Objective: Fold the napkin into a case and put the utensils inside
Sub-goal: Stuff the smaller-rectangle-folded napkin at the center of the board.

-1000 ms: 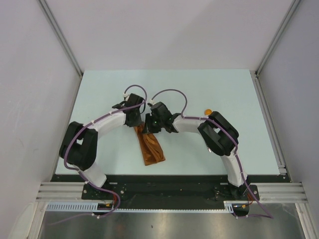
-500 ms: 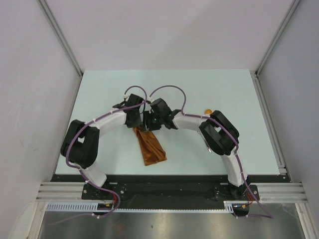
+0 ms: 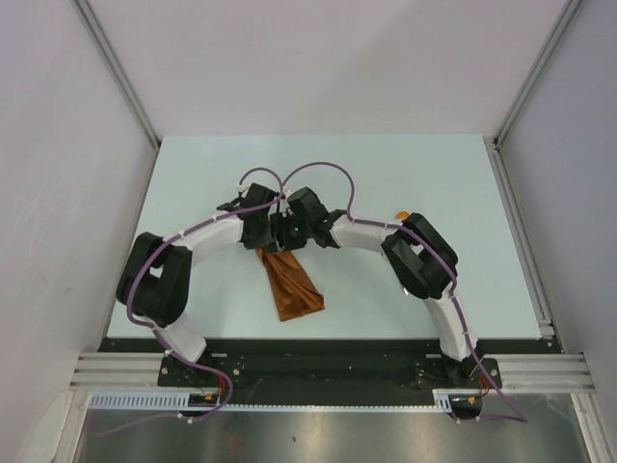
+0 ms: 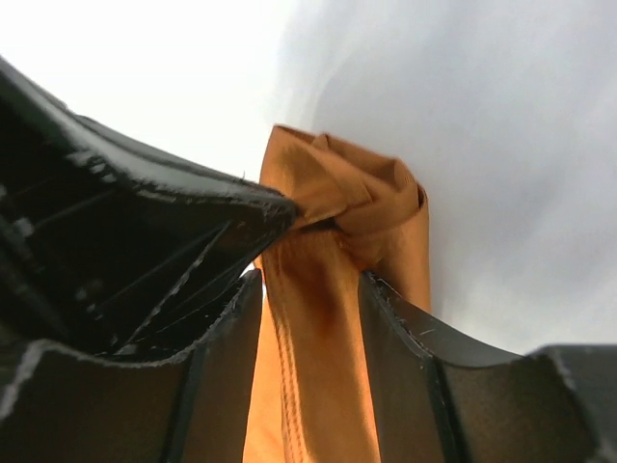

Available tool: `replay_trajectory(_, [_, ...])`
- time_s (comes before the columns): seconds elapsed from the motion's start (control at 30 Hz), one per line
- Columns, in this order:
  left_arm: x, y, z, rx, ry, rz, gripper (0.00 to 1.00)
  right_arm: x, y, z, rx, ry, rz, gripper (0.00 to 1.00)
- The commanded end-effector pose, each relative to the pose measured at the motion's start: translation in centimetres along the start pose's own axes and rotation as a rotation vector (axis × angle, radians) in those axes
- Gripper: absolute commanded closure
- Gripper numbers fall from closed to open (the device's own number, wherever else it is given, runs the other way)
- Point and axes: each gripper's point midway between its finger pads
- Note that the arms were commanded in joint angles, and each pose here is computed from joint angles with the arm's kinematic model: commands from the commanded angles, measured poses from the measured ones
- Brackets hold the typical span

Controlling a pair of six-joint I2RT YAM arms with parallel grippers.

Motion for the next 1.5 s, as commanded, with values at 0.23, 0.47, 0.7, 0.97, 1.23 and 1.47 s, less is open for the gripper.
replay_trajectory(0.23, [1.5,-0.2,-1.4,0.041,-0.049,0.051,1.0,-1.6,1.6,-1.8,0.066,-0.061,-0.1,0.64])
replay_trajectory(0.47, [1.5,-0.1,-1.4,0.05,-0.047,0.062,1.0,-1.3,2.3,-0.8,0.068,-0.065,-0.126,0.63])
replay_trajectory(0.7, [1.7,-0.4,-1.5,0.057,-0.047,0.078,1.0,-2.2,1.4,1.0,0.079,-0.028,-0.091,0.59])
replay_trajectory(0.97, [1.8,-0.4,-1.3,0.059,-0.043,0.086,1.0,-2.8,-0.1,1.7,0.089,-0.025,-0.019,0.58])
replay_trajectory(1.23, [2.0,-0.4,-1.5,0.06,-0.048,0.09,1.0,-3.1,-1.2,3.3,0.112,-0.005,0.016,0.6])
replay_trajectory(1.47, [2.1,-0.6,-1.4,0.063,-0.047,0.099,1.0,-3.5,-2.4,4.9,0.133,0.008,0.076,0.62])
Point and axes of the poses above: each gripper's point midway between its finger pads, its own x axis back along the fingers, its own y axis along the line the jaws close on, z = x × y, and after that the axes turned 2 degrees about x, right-handed
